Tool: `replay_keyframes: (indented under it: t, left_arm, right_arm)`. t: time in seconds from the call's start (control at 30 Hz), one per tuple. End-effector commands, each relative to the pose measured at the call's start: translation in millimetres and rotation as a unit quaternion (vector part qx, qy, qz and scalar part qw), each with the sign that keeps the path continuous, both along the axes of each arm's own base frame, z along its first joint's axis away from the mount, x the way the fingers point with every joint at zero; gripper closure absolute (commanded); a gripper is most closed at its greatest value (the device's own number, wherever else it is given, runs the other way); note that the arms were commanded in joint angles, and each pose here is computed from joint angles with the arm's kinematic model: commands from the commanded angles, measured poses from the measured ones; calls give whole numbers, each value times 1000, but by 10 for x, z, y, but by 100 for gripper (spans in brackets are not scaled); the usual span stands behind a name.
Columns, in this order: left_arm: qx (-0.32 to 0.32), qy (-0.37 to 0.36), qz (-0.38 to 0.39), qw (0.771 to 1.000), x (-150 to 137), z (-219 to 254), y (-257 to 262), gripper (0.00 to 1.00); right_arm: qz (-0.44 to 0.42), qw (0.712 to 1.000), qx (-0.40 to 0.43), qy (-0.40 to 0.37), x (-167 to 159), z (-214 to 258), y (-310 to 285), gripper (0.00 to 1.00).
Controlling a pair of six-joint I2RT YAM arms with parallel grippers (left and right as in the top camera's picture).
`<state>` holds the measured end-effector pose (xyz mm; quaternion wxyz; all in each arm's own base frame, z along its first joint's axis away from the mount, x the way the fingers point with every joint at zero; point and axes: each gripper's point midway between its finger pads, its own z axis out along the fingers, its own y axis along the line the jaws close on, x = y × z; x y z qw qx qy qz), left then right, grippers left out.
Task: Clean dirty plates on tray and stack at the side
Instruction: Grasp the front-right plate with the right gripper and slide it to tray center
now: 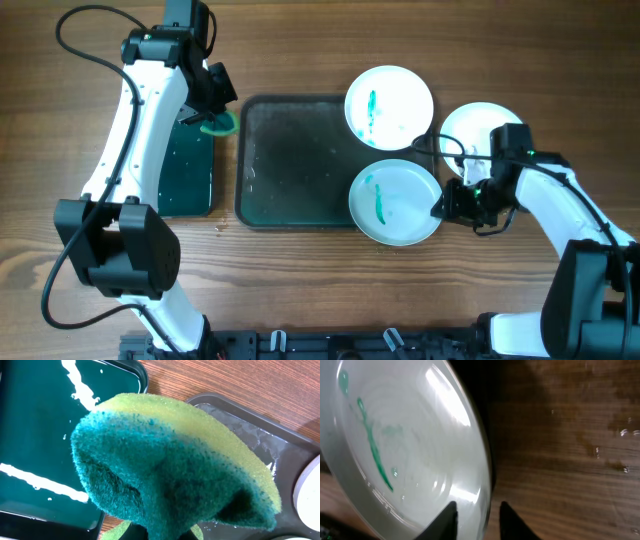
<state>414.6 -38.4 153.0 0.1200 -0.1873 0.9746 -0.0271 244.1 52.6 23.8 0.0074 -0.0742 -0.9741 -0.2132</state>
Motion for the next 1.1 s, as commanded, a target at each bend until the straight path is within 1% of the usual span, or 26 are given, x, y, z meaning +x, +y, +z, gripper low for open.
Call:
replay_keyframes:
  t: [0.0,0.03,0.1,0.23,0.33,0.4,0.43,0.5,0.53,0.57,0.67,0.73,0.83,1.03,1.07]
  left_arm:
    - [-4,-8,-6,1000,20,60,-21,96]
    - [-4,-6,-6,1000,10,57,-20,96]
    - [-3,-4,-6,1000,-2,54,-19,96]
    - [-3,0,-6,1000,-18,50,-18,96]
    - [-3,-1,-6,1000,-16,50,-18,96]
    - [-3,-1,-6,1000,-16,50,-18,96]
    - [-3,-1,-6,1000,-16,50,-18,96]
    - [-3,-1,-6,1000,-16,50,-18,96]
    - [-3,-1,-6,1000,-14,50,-18,96]
    - [-3,-2,-6,1000,-12,51,-18,96]
    - [-3,-2,-6,1000,-11,51,-18,96]
    - [-3,-3,-6,1000,-6,53,-19,96]
    - [-3,-3,-6,1000,-6,53,-19,96]
    - [-3,-3,-6,1000,-6,53,-19,96]
    - [-3,-3,-6,1000,-6,53,-19,96]
  right_arm:
    - [-6,1000,6,-2,-35,-89,38,77]
    - [-10,1000,3,0,-46,-107,30,85]
    - [-17,1000,-9,2,-38,-123,-8,96]
    - [-24,1000,-8,10,-51,-98,-6,96]
    - [-15,1000,10,-5,6,162,106,96]
    - [-11,998,20,-60,210,526,332,96]
    - [-11,996,16,-81,291,633,402,96]
    - [-60,991,-16,-121,558,860,560,96]
    - [-109,984,-25,-138,723,934,692,96]
    - [-137,980,-12,-147,824,957,832,96]
    - [-165,975,10,-152,980,845,1200,96]
    - [-177,974,-8,-139,1006,549,1444,96]
    - [-181,977,-9,-116,990,236,1681,96]
    - [-158,982,-17,-102,952,-101,1855,95]
    - [-156,982,-19,-100,944,-123,1855,91]
